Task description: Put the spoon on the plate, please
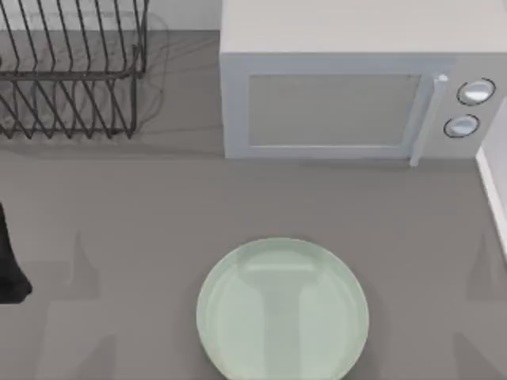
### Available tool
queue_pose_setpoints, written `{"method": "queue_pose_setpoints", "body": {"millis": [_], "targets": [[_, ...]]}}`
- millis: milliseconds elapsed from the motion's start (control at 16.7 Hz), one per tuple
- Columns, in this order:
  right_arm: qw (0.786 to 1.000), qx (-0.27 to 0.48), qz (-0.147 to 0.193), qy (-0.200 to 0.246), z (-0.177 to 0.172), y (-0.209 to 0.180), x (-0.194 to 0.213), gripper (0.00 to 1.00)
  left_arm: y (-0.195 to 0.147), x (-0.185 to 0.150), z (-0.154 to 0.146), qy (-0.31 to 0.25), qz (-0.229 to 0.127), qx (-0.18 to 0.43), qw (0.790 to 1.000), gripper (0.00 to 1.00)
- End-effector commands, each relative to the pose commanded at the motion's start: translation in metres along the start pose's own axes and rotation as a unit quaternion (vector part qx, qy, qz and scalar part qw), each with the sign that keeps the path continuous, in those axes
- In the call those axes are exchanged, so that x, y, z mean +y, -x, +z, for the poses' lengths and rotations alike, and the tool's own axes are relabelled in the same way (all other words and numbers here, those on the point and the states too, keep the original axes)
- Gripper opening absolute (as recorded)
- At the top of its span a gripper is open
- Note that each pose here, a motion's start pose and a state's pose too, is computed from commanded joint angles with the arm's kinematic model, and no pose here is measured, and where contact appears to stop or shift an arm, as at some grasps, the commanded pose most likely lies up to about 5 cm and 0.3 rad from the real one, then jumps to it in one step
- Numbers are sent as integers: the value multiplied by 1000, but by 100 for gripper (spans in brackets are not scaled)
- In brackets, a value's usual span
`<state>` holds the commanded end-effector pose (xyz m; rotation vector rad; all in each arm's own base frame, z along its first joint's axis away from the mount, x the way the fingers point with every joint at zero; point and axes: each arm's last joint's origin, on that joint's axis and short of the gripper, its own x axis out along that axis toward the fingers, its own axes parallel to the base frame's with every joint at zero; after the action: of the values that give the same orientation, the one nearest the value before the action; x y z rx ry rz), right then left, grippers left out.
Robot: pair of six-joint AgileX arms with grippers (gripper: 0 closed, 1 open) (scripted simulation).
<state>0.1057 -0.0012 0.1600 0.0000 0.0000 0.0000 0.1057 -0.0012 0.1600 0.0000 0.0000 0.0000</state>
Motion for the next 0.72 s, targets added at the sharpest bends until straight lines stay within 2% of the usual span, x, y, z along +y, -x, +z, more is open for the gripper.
{"method": "queue_pose_setpoints", "body": {"millis": [180, 360, 540, 720], "targets": [[1000, 0, 0, 0, 0, 0, 0, 100, 0, 0, 2, -2, 1, 4, 1000, 100], [1000, 0, 0, 0, 0, 0, 0, 100, -2, 2, 16, -15, 10, 40, 999, 100], [1000, 0, 0, 0, 0, 0, 0, 100, -10, 6, 46, -39, 20, 105, 994, 100], [1000, 0, 0, 0, 0, 0, 0, 100, -36, 14, 81, -65, 28, 201, 977, 100]]}}
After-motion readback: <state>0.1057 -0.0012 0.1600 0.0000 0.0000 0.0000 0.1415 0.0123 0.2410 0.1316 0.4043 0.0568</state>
